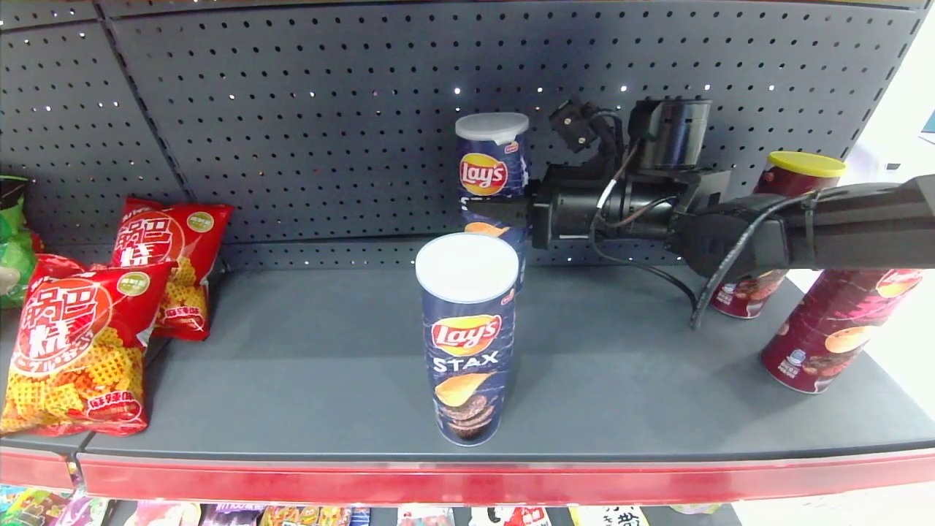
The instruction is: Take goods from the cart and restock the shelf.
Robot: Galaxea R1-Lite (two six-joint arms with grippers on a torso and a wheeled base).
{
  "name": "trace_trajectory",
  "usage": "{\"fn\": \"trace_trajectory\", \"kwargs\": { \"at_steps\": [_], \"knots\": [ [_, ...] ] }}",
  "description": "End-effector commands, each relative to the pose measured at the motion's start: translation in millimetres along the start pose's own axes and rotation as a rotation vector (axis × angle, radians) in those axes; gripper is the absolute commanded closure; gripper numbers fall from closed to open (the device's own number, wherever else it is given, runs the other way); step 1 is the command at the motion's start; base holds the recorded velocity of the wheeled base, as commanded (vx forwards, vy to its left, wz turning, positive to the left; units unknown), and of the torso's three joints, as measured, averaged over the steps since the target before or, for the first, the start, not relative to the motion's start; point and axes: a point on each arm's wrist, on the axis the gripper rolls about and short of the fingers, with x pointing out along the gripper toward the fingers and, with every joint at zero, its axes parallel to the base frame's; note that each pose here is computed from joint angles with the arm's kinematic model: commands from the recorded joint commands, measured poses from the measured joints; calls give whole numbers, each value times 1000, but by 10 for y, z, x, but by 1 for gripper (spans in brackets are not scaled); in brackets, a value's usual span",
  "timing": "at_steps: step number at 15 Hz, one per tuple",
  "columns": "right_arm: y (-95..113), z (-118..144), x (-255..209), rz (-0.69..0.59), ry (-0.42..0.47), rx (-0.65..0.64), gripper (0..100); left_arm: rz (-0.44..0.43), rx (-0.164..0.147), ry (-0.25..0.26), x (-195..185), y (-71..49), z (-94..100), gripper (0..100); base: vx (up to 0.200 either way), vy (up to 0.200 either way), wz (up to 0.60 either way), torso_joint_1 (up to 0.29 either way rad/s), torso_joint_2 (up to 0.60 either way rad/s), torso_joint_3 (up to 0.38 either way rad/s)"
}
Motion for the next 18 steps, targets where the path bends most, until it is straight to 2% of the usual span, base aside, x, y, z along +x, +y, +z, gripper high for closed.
{"fn": "trace_trajectory", "kwargs": {
  "at_steps": [1, 4, 7, 18],
  "knots": [
    [-71, -97, 97, 26, 1, 11, 100, -1, 0, 2, 2, 0, 0, 0, 0, 0, 0, 0, 0, 0],
    [-73, -108, 151, 64, -4, 49, 100, -1, -1, 2, 2, 0, 0, 0, 0, 0, 0, 0, 0, 0],
    [13, -105, 249, 94, -10, 47, 100, 0, 0, 2, 2, 0, 0, 0, 0, 0, 0, 0, 0, 0],
    [-108, -431, 232, 69, 31, 80, 100, 0, -1, 2, 2, 0, 0, 0, 0, 0, 0, 0, 0, 0]
  ]
}}
